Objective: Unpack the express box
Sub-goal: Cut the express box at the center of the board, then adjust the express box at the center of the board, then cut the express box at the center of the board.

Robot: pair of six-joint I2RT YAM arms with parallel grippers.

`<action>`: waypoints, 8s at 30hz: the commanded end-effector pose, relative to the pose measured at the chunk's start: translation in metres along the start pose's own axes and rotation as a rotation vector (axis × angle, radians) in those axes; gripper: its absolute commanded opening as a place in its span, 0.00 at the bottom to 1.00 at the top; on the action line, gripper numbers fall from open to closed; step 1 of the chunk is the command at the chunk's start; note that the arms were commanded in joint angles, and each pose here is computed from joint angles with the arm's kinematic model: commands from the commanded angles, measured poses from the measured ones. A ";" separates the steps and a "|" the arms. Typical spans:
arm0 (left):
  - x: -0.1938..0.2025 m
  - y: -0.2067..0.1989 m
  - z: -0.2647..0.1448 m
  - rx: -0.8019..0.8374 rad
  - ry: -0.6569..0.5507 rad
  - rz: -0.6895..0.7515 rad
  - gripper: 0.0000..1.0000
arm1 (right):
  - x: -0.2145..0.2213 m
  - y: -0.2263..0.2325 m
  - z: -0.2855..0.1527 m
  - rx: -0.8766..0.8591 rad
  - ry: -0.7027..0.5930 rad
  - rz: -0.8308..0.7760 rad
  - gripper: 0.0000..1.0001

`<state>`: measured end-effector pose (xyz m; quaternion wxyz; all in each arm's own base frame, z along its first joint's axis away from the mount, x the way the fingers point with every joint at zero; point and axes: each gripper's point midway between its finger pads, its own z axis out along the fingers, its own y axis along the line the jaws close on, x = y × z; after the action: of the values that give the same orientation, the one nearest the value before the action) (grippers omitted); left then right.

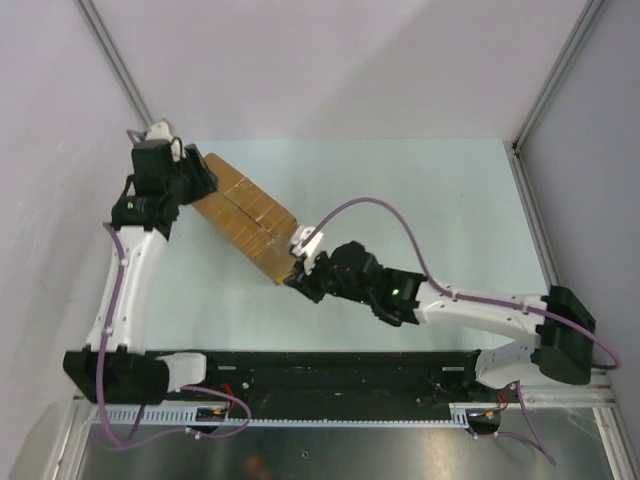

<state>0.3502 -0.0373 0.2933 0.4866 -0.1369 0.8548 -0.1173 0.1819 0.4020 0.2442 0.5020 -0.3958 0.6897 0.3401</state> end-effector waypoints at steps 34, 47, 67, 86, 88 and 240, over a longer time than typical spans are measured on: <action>0.047 0.119 0.112 -0.198 0.197 -0.405 0.51 | 0.011 -0.073 0.077 0.315 -0.147 -0.030 0.00; -0.063 0.132 0.024 -0.366 -0.174 -0.235 0.58 | -0.070 -0.071 -0.020 0.270 -0.272 0.084 0.00; -0.059 -0.198 0.136 0.553 -0.014 0.063 0.58 | -0.063 -0.198 -0.068 0.688 -0.367 0.434 0.00; 0.106 -0.164 0.080 0.421 0.194 0.234 0.46 | -0.043 -0.208 -0.066 0.633 -0.336 0.674 0.00; 0.122 -0.154 0.077 0.388 0.212 0.252 0.45 | -0.043 -0.205 -0.063 0.622 -0.348 0.731 0.00; 0.179 -0.067 0.068 -0.053 0.403 0.322 0.23 | -0.053 -0.206 0.014 0.480 -0.384 0.700 0.00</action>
<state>0.3871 -0.1943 0.2171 0.4670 -0.0121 0.8762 -0.1187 0.3787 0.3225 0.2673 0.5477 0.0702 0.7418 0.3806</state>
